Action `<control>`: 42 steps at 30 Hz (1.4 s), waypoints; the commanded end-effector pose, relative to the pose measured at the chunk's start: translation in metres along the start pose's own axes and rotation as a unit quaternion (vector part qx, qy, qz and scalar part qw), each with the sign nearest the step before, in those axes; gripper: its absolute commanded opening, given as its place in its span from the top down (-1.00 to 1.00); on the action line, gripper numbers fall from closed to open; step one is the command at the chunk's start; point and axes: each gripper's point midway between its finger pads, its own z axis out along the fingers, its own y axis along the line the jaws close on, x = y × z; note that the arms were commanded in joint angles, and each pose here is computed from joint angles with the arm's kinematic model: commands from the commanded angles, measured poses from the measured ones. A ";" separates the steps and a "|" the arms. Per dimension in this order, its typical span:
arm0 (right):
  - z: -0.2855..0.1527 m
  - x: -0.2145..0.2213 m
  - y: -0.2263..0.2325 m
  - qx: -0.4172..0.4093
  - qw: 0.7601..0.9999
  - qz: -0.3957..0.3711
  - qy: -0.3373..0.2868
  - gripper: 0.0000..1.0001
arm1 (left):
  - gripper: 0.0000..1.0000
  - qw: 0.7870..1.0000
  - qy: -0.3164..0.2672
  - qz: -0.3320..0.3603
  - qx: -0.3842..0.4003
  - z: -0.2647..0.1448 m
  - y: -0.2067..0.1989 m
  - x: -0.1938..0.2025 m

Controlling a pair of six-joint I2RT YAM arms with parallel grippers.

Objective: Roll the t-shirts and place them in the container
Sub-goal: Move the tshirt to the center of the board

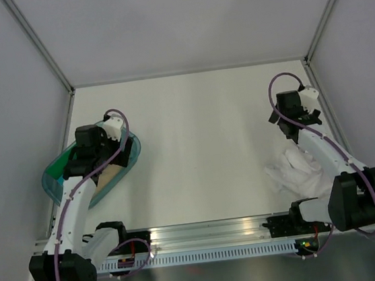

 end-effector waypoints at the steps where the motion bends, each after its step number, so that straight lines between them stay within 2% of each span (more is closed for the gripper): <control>1: -0.006 0.056 -0.047 0.111 0.988 -0.019 0.101 -0.96 | -1.00 0.999 0.033 -0.011 0.038 -0.007 -0.013 0.008; 5: 0.005 0.094 -0.054 0.132 0.977 -0.044 0.159 -0.96 | -1.00 0.998 0.027 -0.009 0.055 -0.007 -0.014 -0.005; 10: 0.018 0.143 -0.048 0.099 0.966 -0.034 0.236 -0.96 | -1.00 0.995 0.037 -0.017 0.086 -0.006 -0.021 -0.014; 12: 0.021 0.155 -0.043 0.076 0.964 -0.031 0.252 -0.90 | -0.99 0.994 0.039 -0.024 0.097 -0.009 -0.025 -0.015; 13: 0.020 0.162 -0.036 0.050 0.961 -0.034 0.269 -0.66 | -1.00 0.993 0.036 -0.026 0.108 -0.012 -0.029 -0.017; 15: 0.024 0.167 -0.023 0.010 0.964 -0.032 0.265 -0.35 | -0.99 0.991 0.036 -0.029 0.123 -0.015 -0.035 -0.018; 16: 0.024 0.166 -0.016 -0.012 0.964 -0.029 0.263 0.13 | -1.00 0.990 0.035 -0.029 0.132 -0.016 -0.038 -0.018; 18: 0.023 0.164 0.011 -0.087 0.961 -0.019 0.261 0.55 | -1.00 0.990 0.039 -0.026 0.133 -0.016 -0.038 -0.015; 19: 0.022 0.160 0.022 -0.114 0.960 -0.014 0.257 0.99 | -1.00 0.990 0.046 -0.025 0.127 -0.016 -0.036 -0.012; 20: 0.018 0.151 0.046 -0.165 0.954 -0.007 0.250 0.99 | -0.99 0.991 0.049 -0.024 0.126 -0.017 -0.036 -0.011; 22: 0.016 0.140 0.071 -0.200 0.950 -0.015 0.241 0.99 | -1.00 0.990 0.055 -0.024 0.124 -0.020 -0.036 -0.008; 23: 0.009 0.121 0.101 -0.233 0.946 -0.035 0.221 1.00 | -0.99 0.990 0.056 -0.024 0.124 -0.020 -0.036 -0.008; 25: 0.005 0.119 0.128 -0.251 0.940 -0.067 0.220 1.00 | -1.00 0.990 0.064 -0.026 0.127 -0.021 -0.038 -0.004; 29: -0.054 0.095 0.211 -0.357 0.910 -0.126 0.169 1.00 | -1.00 0.989 0.067 -0.026 0.128 -0.028 -0.040 0.000; 31: -0.071 0.089 0.225 -0.366 0.906 -0.155 0.147 0.99 | -1.00 0.990 0.066 -0.025 0.124 -0.029 -0.039 0.000; 32: -0.082 0.093 0.226 -0.365 0.903 -0.164 0.157 0.99 | -0.99 0.990 0.067 -0.025 0.124 -0.030 -0.039 0.001; 36: -0.084 0.069 0.203 -0.358 0.915 -0.144 0.121 0.99 | -1.00 0.991 0.066 -0.020 0.115 -0.032 -0.035 -0.001; 39: -0.103 0.049 0.214 -0.393 0.901 -0.150 0.107 0.99 | -1.00 0.991 0.066 -0.015 0.115 -0.030 -0.033 -0.004; 40: -0.113 0.045 0.224 -0.416 0.890 -0.150 0.111 0.99 | -1.00 0.991 0.064 -0.016 0.117 -0.030 -0.034 -0.005; 41: -0.135 0.015 0.245 -0.450 0.878 -0.140 0.086 0.99 | -1.00 0.991 0.063 -0.016 0.118 -0.030 -0.034 -0.007; 42: -0.141 0.011 0.260 -0.464 0.869 -0.146 0.088 0.99 | -1.00 0.991 0.061 -0.016 0.119 -0.031 -0.033 -0.009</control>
